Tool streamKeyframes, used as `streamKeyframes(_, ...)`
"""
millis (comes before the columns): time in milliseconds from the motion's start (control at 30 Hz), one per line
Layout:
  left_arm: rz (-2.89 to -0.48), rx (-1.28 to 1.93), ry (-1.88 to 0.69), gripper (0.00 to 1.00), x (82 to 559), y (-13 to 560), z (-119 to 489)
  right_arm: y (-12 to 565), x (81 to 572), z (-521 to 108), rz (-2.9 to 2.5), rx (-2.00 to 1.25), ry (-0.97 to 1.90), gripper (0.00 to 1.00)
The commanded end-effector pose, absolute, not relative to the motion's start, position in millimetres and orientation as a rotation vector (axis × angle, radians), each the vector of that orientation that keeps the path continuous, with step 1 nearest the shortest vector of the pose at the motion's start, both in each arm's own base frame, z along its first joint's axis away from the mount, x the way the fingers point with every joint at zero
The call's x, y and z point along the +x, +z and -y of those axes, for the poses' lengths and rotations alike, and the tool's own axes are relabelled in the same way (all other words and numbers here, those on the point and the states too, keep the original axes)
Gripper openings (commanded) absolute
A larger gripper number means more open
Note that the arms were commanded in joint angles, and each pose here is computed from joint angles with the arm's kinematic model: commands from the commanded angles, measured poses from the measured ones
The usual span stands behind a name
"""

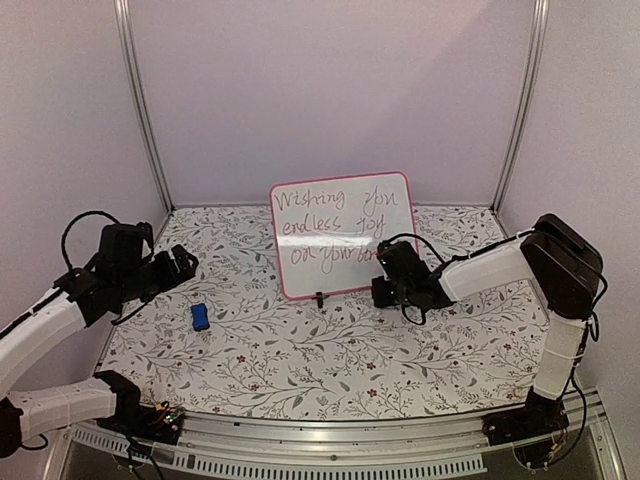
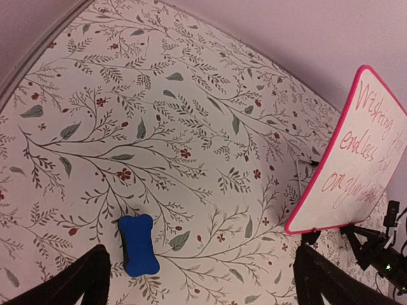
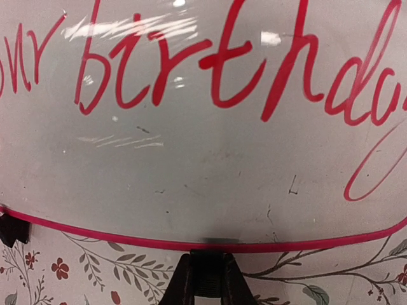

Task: Erase the whiteboard
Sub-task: Move the whiteboard to the center of the board, then move the whiteboard eraser to the center of the board.

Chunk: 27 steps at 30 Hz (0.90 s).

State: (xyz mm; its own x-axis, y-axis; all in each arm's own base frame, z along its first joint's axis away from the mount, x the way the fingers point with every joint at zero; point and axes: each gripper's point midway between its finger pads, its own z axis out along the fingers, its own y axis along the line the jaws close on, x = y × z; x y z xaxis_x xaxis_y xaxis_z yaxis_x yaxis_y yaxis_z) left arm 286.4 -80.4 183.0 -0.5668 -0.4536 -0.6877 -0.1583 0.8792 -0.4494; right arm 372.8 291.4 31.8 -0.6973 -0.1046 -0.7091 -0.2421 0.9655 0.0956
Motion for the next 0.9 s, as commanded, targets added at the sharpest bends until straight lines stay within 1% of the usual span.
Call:
streamKeyframes(0,-2.194,-0.530,-0.444,1.00,275,158,80,24,349,-268,-2.396,-0.146,0.189,0.00)
streamKeyframes(267,-2.211,-0.624,-0.413,1.00,272,128,75,30,343,-263,-2.384,-0.123,0.199,0.00)
streamKeyframes(500,-2.231,-0.670,-0.366,1.00,278,107,72,35,341,-266,-2.382,-0.129,0.221,0.04)
streamKeyframes(633,-2.231,-0.694,-0.338,1.00,283,97,70,34,338,-263,-2.381,-0.121,0.200,0.02)
streamKeyframes(733,-2.227,-0.697,-0.308,1.00,287,92,68,30,332,-262,-2.390,-0.123,0.196,0.02)
streamKeyframes(867,-2.237,-0.702,-0.265,1.00,292,82,66,27,329,-262,-2.396,-0.123,0.196,0.07)
